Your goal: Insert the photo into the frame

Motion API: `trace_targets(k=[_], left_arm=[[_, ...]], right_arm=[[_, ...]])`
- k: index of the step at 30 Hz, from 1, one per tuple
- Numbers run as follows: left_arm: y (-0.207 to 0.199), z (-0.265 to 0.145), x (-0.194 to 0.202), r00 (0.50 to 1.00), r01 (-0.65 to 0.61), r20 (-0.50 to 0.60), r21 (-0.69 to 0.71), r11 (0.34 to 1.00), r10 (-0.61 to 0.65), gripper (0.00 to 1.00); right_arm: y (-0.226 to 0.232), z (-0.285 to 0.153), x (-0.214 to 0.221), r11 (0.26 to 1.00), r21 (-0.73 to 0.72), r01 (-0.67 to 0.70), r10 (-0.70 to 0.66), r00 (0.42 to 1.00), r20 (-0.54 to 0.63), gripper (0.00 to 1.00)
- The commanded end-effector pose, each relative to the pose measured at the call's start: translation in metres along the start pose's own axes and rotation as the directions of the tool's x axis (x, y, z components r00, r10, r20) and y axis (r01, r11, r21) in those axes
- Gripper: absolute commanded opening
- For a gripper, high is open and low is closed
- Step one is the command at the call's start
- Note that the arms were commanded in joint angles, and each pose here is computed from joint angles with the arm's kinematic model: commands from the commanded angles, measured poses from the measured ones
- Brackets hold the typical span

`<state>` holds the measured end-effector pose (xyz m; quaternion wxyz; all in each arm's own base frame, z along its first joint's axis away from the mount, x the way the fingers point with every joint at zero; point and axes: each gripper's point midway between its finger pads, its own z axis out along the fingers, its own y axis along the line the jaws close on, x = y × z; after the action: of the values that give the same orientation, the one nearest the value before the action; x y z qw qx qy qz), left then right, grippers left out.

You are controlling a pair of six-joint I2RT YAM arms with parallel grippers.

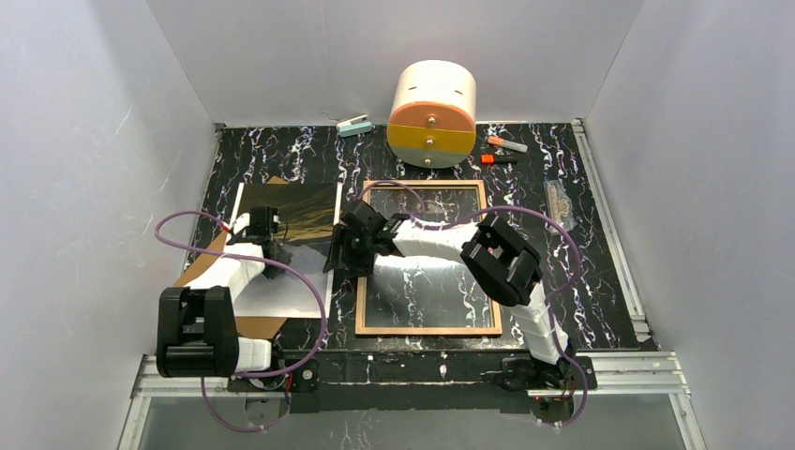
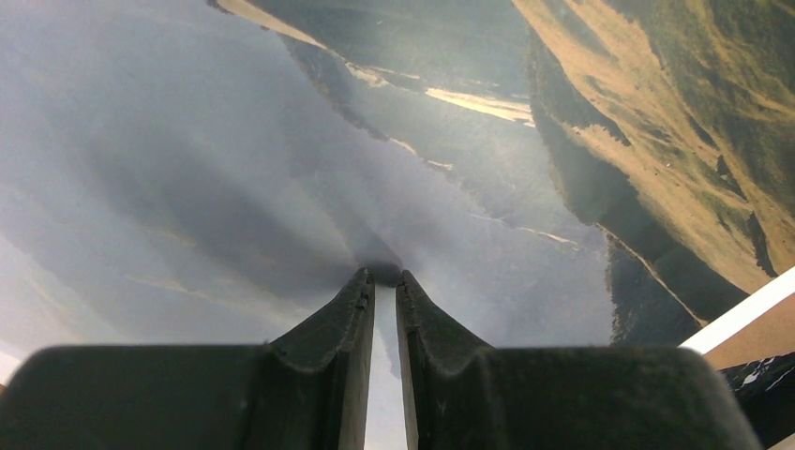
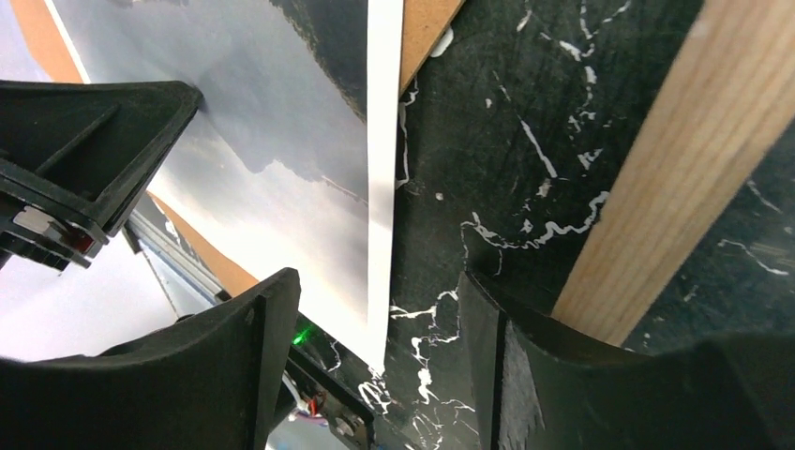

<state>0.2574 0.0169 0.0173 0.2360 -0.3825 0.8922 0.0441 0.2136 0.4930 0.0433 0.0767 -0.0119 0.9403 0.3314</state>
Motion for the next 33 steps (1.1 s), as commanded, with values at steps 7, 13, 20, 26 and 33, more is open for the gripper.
trace_targets(k=[7, 13, 20, 26, 33], left_arm=[[0.028, 0.017, 0.040, 0.990, -0.038, -0.138, -0.108, 0.993, 0.023, 0.14], [0.032, 0.016, 0.042, 0.992, -0.023, -0.129, -0.118, 0.993, 0.007, 0.12], [0.038, 0.017, 0.045, 0.992, -0.014, -0.125, -0.138, 0.990, -0.004, 0.11], [0.040, 0.017, 0.047, 0.992, -0.009, -0.124, -0.142, 0.990, -0.009, 0.11], [0.037, 0.015, 0.044, 0.992, -0.009, -0.124, -0.129, 0.992, -0.007, 0.10]], right_arm=[[-0.001, 0.024, 0.023, 0.995, -0.095, -0.027, 0.015, 0.992, -0.122, 0.74], [0.002, 0.032, 0.030, 0.989, -0.114, -0.091, 0.070, 0.983, -0.172, 0.75], [0.025, 0.017, 0.024, 0.957, -0.272, -0.098, 0.065, 0.990, -0.127, 0.75], [0.057, -0.007, 0.004, 0.891, -0.454, -0.010, 0.020, 1.000, 0.017, 0.74], [0.067, 0.000, 0.003, 0.875, -0.485, 0.011, -0.013, 1.000, -0.001, 0.56]])
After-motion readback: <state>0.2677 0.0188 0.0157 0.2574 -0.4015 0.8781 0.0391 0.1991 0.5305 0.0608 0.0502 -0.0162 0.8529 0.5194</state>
